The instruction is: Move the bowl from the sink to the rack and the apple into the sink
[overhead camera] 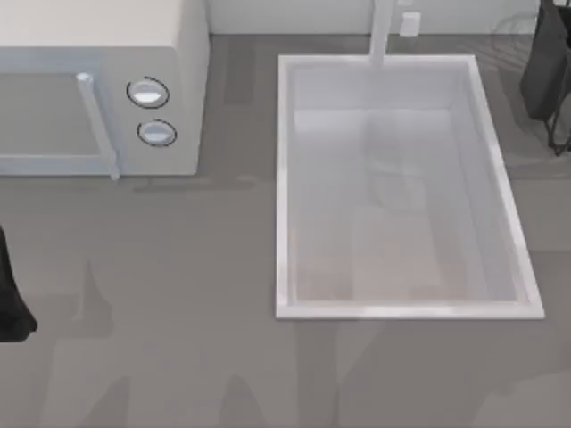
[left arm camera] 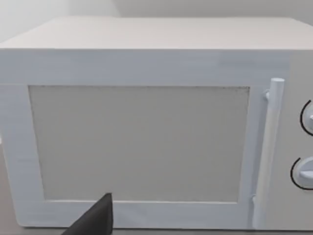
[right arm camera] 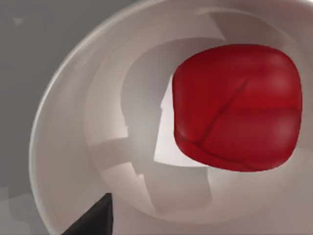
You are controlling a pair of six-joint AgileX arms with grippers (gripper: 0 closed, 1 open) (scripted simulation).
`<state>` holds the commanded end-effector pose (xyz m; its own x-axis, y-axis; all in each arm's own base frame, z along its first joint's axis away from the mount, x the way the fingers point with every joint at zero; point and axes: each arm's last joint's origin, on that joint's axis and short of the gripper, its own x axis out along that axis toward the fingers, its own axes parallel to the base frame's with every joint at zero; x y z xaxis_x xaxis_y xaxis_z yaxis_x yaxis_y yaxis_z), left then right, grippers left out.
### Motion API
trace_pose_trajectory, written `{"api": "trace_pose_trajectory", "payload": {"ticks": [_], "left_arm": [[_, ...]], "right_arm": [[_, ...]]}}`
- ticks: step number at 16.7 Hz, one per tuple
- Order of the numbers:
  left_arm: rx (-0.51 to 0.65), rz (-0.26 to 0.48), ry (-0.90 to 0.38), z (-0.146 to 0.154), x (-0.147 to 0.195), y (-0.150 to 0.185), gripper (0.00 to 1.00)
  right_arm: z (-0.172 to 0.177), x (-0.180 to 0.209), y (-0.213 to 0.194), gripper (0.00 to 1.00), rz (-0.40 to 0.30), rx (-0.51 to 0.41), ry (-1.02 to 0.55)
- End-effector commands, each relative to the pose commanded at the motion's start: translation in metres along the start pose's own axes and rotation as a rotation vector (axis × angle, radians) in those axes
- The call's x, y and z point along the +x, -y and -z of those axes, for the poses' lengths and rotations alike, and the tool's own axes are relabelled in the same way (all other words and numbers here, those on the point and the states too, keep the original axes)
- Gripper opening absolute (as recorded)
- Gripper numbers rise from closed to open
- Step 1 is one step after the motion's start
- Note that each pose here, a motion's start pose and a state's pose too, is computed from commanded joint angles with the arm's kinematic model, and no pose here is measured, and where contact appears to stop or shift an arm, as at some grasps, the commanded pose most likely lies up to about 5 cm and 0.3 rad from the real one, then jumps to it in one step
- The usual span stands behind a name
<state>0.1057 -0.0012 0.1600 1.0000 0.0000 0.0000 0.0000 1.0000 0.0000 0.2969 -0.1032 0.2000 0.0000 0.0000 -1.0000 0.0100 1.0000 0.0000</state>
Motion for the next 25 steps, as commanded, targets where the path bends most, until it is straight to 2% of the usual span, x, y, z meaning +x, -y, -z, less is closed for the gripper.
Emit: {"api": "trace_pose_trajectory", "payload": {"ticks": [6,16,21,25], "left_arm": [[0.0,0.0,0.0,0.0,0.0,0.0,1.0],[0.0,0.0,0.0,0.0,0.0,0.0,1.0],[0.0,0.0,0.0,0.0,0.0,0.0,1.0],[0.0,0.0,0.0,0.0,0.0,0.0,1.0]], "right_arm": [[-0.001,0.003,-0.001,1.0,0.002,-0.003,0.004],[-0.001,0.099,0.001,1.0,0.001,0.001,0.005],[0.0,0.106,0.0,1.0,0.0,0.0,0.0],[0.0,0.106,0.0,0.7,0.0,0.0,0.0]]}}
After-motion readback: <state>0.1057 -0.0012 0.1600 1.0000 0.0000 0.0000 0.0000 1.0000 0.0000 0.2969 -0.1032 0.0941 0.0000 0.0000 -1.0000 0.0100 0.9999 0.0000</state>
